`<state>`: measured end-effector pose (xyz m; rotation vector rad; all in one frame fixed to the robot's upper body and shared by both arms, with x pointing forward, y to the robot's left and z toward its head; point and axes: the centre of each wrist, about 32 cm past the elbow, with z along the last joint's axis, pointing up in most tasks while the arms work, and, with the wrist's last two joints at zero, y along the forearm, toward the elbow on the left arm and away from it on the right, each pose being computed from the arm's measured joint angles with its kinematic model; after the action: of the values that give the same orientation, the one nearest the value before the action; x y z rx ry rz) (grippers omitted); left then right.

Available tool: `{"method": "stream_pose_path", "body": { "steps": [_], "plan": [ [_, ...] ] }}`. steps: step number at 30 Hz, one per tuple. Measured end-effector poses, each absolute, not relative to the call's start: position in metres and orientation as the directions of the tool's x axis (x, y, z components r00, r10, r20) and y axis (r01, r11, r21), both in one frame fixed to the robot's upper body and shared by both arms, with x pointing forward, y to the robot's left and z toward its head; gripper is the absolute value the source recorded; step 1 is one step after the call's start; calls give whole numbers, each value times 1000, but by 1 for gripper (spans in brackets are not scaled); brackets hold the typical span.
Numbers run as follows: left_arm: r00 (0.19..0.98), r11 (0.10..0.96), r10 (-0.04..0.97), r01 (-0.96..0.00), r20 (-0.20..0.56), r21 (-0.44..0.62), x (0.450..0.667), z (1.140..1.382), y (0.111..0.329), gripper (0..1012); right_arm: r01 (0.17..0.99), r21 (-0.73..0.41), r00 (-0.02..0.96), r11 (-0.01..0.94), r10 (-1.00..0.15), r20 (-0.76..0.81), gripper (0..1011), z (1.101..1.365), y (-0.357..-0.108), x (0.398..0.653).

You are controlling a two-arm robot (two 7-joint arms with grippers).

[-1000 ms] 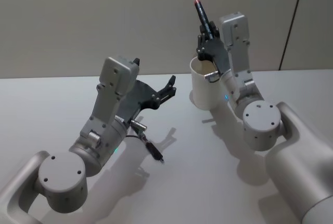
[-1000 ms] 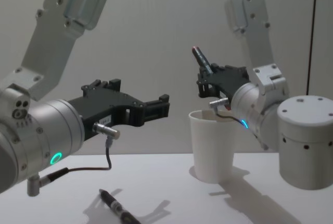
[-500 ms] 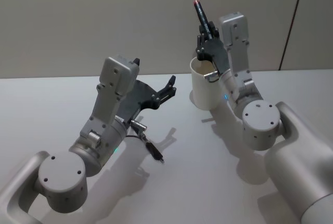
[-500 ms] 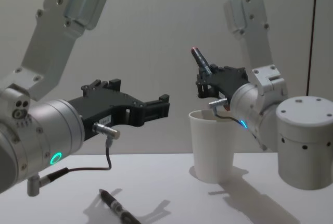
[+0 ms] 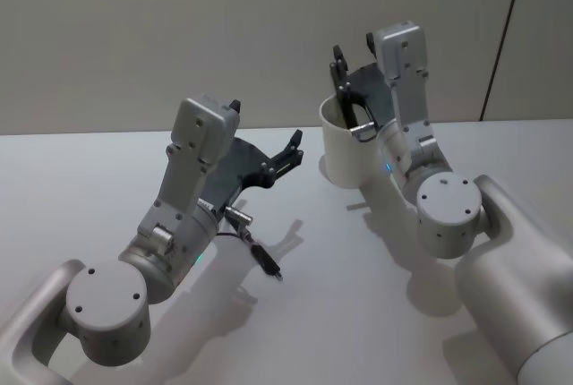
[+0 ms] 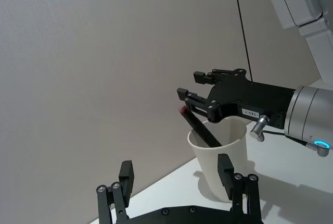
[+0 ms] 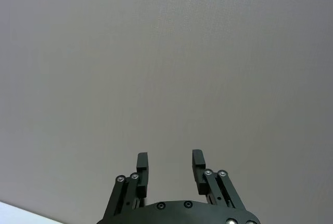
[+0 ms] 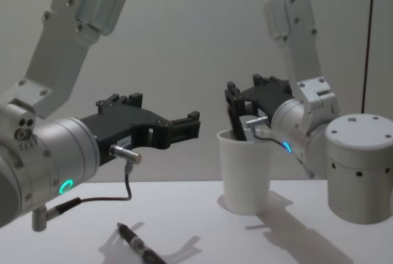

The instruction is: Place the pen into the pen holder.

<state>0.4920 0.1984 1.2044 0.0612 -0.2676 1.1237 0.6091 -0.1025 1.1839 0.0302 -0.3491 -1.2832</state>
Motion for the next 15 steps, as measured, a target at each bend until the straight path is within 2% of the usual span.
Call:
{"method": "stream_pose_path", "body": {
  "steps": [2, 5, 6, 7, 9, 15],
  "plan": [
    [404, 434, 882, -897, 242, -86, 492, 1204, 198, 1001, 932, 215, 239, 291, -941, 238, 528, 1184, -102, 609],
    [404, 434, 882, -897, 242, -86, 492, 1204, 198, 1001, 932, 215, 239, 291, -941, 238, 649, 1184, -102, 609],
    [404, 434, 882, -897, 243, -86, 492, 1204, 198, 1001, 932, 215, 239, 291, -941, 238, 649, 1184, -102, 609],
    [404, 434, 882, -897, 242, -86, 492, 1204, 198, 1001, 932, 215, 239, 291, -941, 238, 709, 1184, -102, 609],
    [404, 434, 882, -897, 242, -86, 492, 1204, 198, 1001, 932, 216, 239, 291, -941, 238, 745, 1184, -102, 609],
    [404, 434, 882, -897, 242, -86, 492, 1204, 198, 1001, 932, 215, 239, 291, -941, 238, 944, 1184, -102, 609]
  ]
}}
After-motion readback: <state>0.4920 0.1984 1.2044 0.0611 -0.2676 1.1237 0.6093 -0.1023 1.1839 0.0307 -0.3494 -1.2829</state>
